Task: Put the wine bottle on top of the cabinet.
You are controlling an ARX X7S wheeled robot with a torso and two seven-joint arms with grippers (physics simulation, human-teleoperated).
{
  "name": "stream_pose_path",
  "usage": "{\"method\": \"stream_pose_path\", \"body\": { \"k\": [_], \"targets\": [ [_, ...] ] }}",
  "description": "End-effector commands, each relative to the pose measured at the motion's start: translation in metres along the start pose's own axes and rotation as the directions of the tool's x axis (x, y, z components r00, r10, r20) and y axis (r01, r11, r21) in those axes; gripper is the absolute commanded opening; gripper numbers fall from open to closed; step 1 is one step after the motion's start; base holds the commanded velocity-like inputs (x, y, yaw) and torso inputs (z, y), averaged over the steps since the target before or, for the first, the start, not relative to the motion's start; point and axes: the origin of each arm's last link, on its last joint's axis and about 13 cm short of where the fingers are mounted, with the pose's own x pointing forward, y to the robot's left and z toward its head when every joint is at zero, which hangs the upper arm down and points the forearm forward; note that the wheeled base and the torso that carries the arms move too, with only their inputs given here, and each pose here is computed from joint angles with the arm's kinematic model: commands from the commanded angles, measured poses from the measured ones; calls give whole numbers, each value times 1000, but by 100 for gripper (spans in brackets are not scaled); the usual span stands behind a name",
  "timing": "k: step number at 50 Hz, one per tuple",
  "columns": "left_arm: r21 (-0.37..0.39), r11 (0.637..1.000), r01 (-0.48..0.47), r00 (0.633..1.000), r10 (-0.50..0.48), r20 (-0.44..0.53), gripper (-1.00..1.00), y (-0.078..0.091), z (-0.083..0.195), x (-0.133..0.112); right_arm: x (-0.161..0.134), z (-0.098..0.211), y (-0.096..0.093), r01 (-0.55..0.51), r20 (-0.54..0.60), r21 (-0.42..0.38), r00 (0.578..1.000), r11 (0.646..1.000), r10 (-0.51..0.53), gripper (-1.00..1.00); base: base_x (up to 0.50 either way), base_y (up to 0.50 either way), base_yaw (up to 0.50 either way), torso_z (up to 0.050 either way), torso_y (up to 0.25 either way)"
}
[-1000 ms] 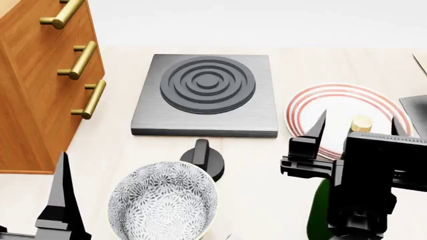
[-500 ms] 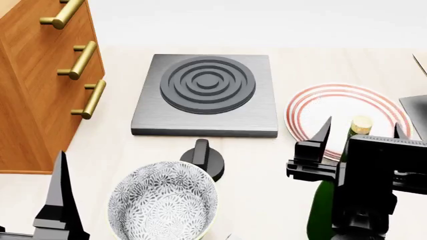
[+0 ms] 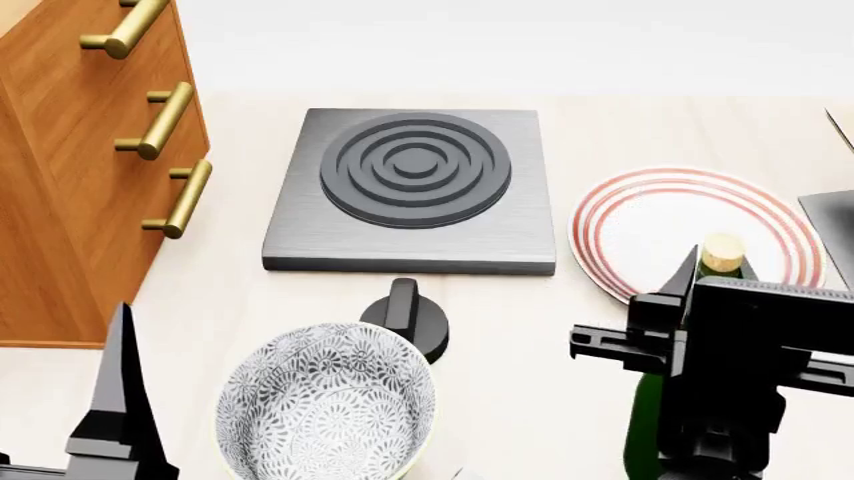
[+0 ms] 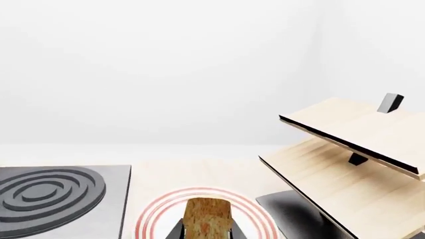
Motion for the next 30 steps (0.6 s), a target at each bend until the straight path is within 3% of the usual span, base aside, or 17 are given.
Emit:
{"method": "stream_pose_path", "body": {
  "k": [1,8,22,30],
  "targets": [
    [0,1000,-1,1000,1,1,100,0,1,0,-1,-4,-2,8,-18,-15,1000,1000,-9,-100,0,0,-3,0,0],
    [0,1000,-1,1000,1,3,100,1,1,0,-1,5,-4,12,8,-23,1000,1000,-12,-100,0,0,0,0,0],
    [-1,1000,-2,1000,2,3,100,1,2,0,-1,56,-9,-7,110,-15,994,1000,8,-100,0,0,0,0,0],
    [-2,1000,3,1000,-3,-2,100,0,1,0,-3,76,-3,-68,157,-8,985,998,68,-100,0,0,0,0,2]
  ]
}}
